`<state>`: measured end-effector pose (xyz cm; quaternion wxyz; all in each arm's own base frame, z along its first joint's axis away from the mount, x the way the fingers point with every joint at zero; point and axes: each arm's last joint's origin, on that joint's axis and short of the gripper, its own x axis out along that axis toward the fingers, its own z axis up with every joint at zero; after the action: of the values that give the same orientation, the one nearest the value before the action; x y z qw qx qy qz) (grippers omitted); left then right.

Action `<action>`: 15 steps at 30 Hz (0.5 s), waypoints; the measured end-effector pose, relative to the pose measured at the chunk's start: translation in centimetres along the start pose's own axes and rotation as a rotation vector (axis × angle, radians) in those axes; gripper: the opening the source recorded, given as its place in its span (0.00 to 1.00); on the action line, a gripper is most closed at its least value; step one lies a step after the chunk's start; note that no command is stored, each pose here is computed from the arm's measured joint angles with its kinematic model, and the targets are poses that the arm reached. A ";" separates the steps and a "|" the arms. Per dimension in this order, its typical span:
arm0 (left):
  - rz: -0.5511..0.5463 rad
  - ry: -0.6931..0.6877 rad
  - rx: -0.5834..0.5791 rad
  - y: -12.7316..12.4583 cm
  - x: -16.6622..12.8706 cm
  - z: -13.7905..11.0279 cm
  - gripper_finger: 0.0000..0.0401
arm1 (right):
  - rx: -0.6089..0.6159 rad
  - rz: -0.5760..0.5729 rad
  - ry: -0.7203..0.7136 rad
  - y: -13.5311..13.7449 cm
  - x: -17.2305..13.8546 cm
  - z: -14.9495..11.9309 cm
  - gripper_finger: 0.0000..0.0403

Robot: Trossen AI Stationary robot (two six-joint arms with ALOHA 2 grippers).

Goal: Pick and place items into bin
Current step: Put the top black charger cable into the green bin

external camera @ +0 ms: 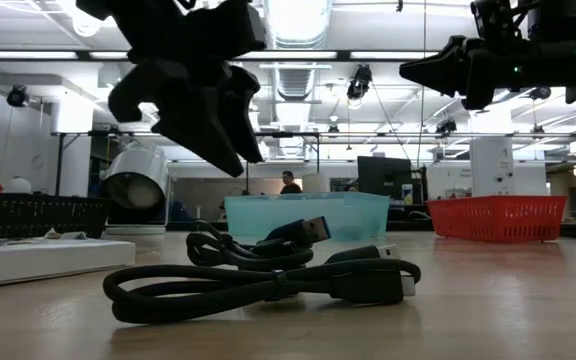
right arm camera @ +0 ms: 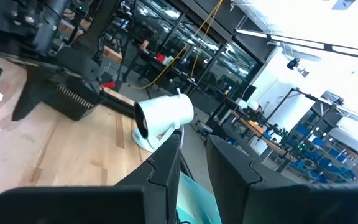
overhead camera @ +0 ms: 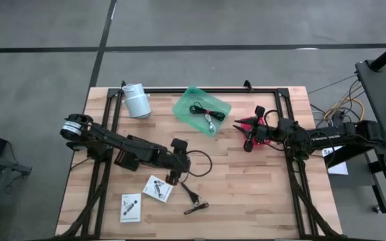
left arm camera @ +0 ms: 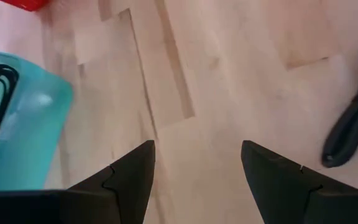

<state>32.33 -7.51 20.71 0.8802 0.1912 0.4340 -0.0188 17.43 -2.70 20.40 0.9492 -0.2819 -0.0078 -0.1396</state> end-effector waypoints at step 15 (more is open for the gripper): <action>-0.049 0.028 -0.075 -1.2 0.3 -1.1 0.55 | 0.001 0.000 0.000 0.0 0.0 0.0 0.17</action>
<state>31.48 -8.17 19.48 0.8799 0.1474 0.4512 -0.0214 17.43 -2.70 20.40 0.9493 -0.2815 -0.0078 -0.1396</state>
